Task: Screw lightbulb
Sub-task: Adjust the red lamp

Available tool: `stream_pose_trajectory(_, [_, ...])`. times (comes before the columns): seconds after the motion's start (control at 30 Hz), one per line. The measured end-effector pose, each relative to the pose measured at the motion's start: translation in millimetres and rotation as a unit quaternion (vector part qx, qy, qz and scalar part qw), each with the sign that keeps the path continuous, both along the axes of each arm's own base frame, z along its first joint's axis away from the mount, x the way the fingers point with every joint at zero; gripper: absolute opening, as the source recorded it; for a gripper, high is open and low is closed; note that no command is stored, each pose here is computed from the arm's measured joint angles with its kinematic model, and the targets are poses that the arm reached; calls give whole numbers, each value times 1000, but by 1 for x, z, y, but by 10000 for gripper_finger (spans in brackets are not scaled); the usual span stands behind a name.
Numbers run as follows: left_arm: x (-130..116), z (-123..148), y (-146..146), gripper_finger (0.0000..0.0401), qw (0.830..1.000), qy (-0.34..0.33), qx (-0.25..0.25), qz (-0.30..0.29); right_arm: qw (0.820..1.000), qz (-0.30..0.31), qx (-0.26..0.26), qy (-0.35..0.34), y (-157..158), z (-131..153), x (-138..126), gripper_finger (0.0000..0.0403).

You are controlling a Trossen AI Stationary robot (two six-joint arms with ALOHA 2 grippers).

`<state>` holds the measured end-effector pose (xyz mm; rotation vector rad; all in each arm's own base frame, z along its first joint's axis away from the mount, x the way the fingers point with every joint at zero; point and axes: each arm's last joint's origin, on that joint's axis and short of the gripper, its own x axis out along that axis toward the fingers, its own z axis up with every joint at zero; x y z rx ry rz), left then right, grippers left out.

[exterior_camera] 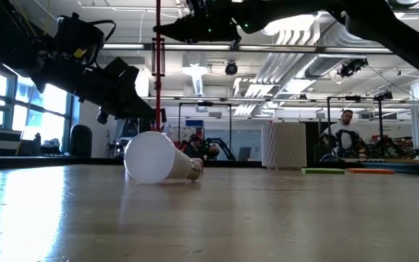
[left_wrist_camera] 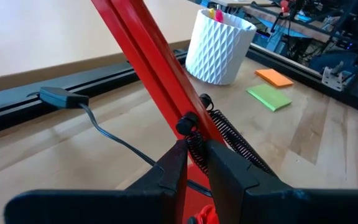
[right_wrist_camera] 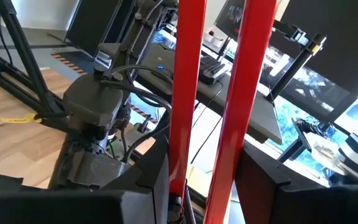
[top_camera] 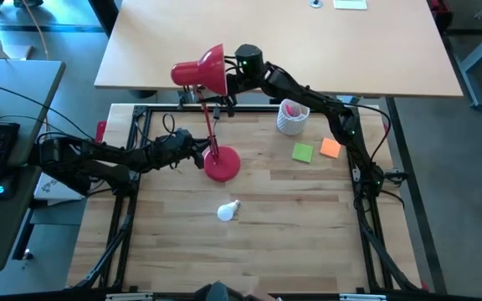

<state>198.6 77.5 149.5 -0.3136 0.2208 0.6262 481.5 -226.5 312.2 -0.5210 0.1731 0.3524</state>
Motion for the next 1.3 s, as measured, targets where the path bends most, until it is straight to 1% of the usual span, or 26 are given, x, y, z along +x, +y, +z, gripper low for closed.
stream_pose_trajectory(0.17, [0,2,0,51,1000,-2,7,-2,999,-21,28,19,-11,7,-13,123])
stream_pose_trajectory(0.3, [0,5,0,50,1000,-9,20,-5,997,-31,62,32,-17,12,-21,123])
stream_pose_trajectory(0.47, [0,6,0,50,1000,-14,22,-5,994,-47,95,12,-22,21,-24,125])
stream_pose_trajectory(0.57, [0,5,0,50,1000,-14,22,-5,992,-52,112,2,-23,22,-22,182])
stream_pose_trajectory(0.67, [0,6,0,50,1000,-14,22,-6,990,-54,129,9,-25,12,-18,242])
stream_pose_trajectory(0.73, [0,6,0,50,1000,-15,22,-6,990,-55,129,11,-25,9,-17,266])
stream_pose_trajectory(0.83, [0,6,0,50,1000,-15,23,-5,992,-49,114,-19,-23,24,-19,282])
stream_pose_trajectory(0.9, [0,6,0,51,1000,-14,24,-4,992,-49,109,-27,-24,27,-20,285])
stream_pose_trajectory(1.03, [0,6,0,51,1000,-13,26,-5,992,-52,108,-28,-26,24,-18,287])
stream_pose_trajectory(1.17, [0,6,0,51,1000,-11,26,-6,993,-46,94,-57,-24,38,-21,288])
stream_pose_trajectory(1.3, [0,6,0,51,1000,-10,27,-6,993,-44,90,-65,-23,40,-20,289])
